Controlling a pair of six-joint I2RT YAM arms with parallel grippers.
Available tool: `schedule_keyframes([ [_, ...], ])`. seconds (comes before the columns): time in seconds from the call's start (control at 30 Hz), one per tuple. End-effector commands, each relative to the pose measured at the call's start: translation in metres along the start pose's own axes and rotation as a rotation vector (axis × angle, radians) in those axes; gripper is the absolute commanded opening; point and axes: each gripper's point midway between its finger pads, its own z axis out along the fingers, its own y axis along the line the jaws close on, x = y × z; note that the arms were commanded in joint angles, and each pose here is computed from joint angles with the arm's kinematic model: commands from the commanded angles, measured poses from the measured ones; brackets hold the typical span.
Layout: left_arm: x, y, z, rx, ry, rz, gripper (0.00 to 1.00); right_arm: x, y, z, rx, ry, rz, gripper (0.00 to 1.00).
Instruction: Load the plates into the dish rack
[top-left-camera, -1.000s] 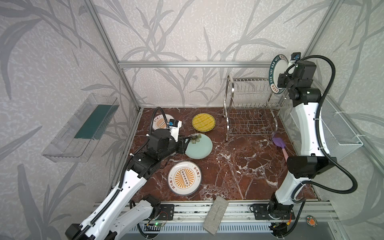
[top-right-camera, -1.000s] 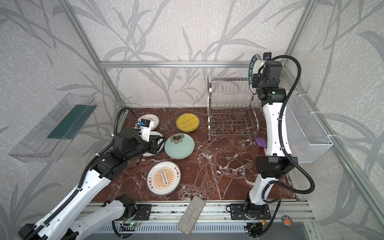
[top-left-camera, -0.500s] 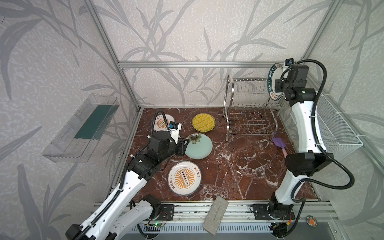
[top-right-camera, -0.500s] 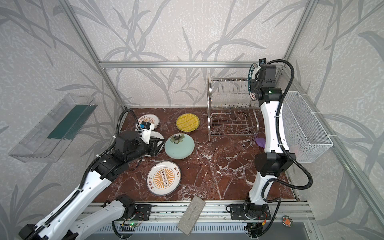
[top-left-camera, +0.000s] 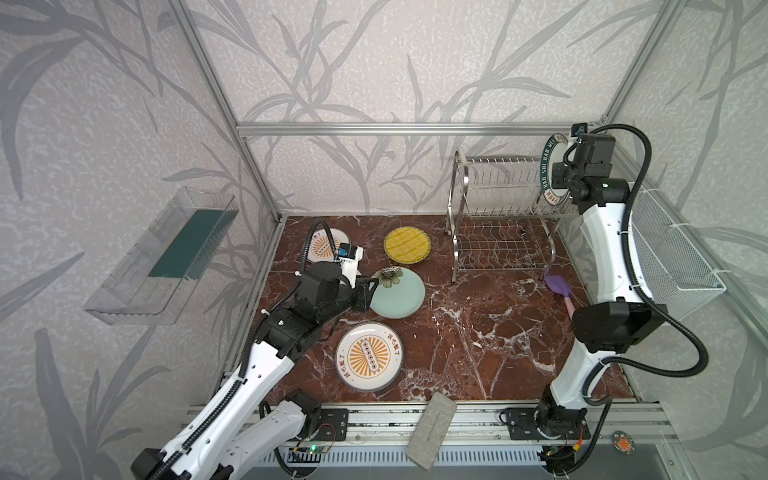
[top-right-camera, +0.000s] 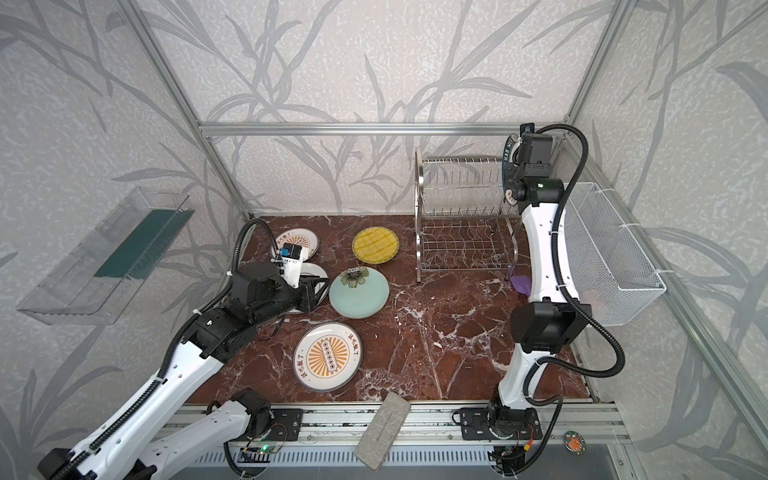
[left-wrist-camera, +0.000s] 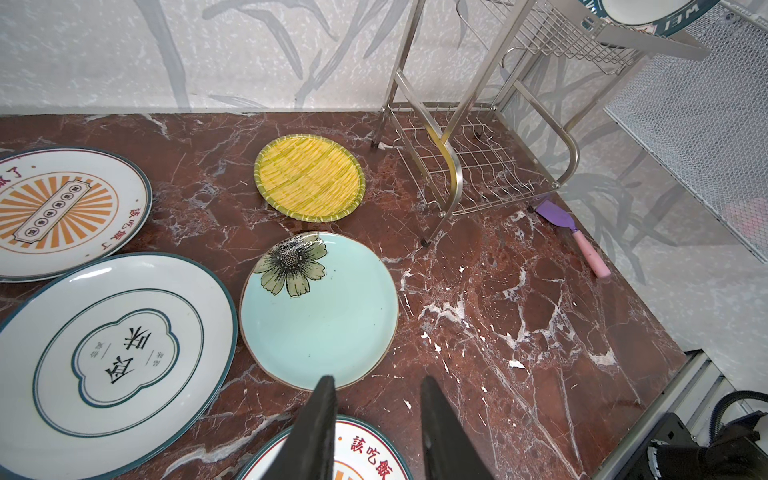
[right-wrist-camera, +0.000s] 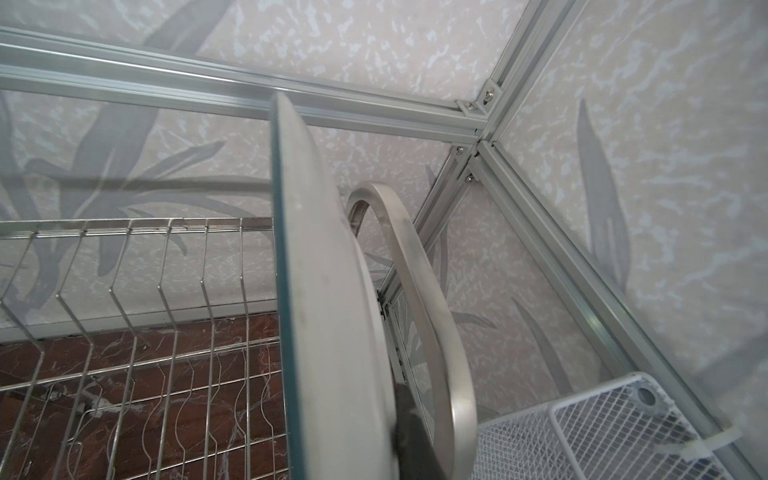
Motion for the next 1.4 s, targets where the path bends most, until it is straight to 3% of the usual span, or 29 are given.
schedule_keyframes([
  [0.0,0.005,0.003,0.0,-0.012,0.009,0.02,0.33,-0.03,-0.018,-0.021,0.029,-0.111,0.046,0.0],
  [0.47,0.004,0.003,-0.001,-0.015,0.007,0.021,0.33,-0.017,-0.01,-0.016,-0.052,-0.1,0.019,0.0],
  [0.87,0.004,0.002,-0.002,-0.009,0.005,0.023,0.33,-0.003,-0.013,-0.017,-0.107,-0.076,0.082,0.0],
  [1.37,0.006,0.001,-0.001,-0.005,0.022,0.024,0.35,-0.003,-0.011,-0.02,-0.135,-0.077,0.102,0.23],
])
